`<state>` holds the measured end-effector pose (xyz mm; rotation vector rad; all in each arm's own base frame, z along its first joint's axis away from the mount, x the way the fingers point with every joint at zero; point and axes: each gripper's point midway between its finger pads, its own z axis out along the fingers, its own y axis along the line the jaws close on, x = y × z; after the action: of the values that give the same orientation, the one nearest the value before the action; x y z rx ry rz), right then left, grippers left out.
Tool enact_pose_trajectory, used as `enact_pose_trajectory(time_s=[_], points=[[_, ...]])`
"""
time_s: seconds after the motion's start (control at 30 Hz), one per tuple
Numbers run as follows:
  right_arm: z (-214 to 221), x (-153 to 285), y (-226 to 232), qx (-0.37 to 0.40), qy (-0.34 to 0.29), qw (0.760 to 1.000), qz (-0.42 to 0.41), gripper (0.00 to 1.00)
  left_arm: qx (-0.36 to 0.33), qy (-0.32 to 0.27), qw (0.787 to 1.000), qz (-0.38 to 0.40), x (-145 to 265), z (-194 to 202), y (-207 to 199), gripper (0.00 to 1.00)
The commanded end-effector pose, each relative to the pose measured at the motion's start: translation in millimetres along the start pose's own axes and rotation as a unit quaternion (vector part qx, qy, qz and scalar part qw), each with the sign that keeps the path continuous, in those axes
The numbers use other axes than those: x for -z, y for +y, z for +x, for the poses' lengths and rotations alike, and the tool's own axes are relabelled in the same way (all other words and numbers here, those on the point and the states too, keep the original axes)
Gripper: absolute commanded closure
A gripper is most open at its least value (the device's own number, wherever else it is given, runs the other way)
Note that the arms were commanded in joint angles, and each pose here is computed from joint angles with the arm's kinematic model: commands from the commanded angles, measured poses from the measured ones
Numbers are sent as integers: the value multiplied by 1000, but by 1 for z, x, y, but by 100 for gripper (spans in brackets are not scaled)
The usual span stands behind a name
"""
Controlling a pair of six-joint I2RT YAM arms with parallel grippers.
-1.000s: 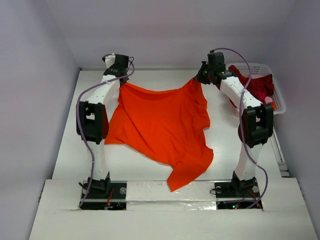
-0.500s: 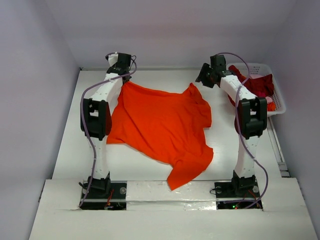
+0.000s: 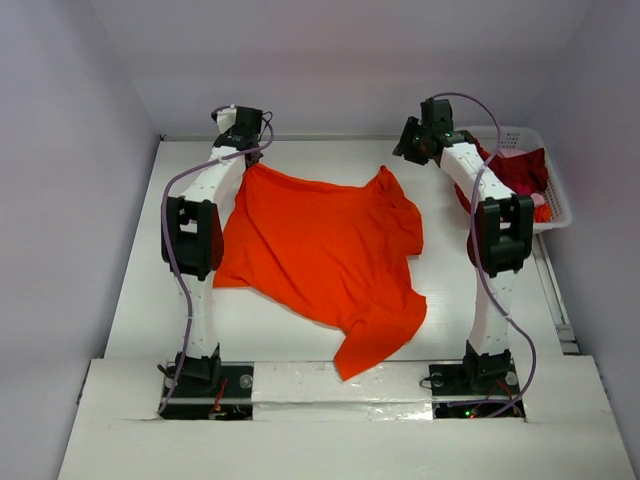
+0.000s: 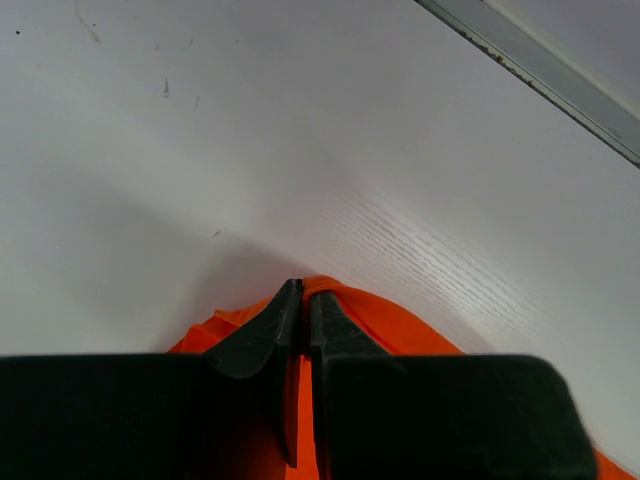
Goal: Fold and stack the t-shirts
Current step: Flatten the tshirt out
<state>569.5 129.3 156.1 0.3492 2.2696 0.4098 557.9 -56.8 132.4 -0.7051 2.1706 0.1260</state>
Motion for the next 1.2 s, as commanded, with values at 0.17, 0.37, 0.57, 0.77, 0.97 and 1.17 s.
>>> enact_pose_trajectory(time_s=[0.17, 0.37, 0.57, 0.77, 0.97, 1.17], points=[[38, -23, 10, 39, 51, 998, 17, 54, 17, -29, 999, 14, 15, -27, -8, 100], [55, -27, 26, 55, 66, 996, 12, 54, 15, -27, 999, 15, 15, -26, -8, 100], [57, -33, 22, 57, 72, 996, 22, 55, 15, -25, 999, 15, 15, -24, -7, 100], [52, -35, 17, 62, 56, 995, 52, 55, 14, -25, 999, 16, 15, -24, -7, 100], [53, -39, 5, 64, 56, 993, 84, 55, 15, -25, 999, 17, 16, -25, -8, 100], [59, -44, -2, 64, 63, 991, 96, 56, 15, -24, 999, 18, 16, -24, -8, 100]])
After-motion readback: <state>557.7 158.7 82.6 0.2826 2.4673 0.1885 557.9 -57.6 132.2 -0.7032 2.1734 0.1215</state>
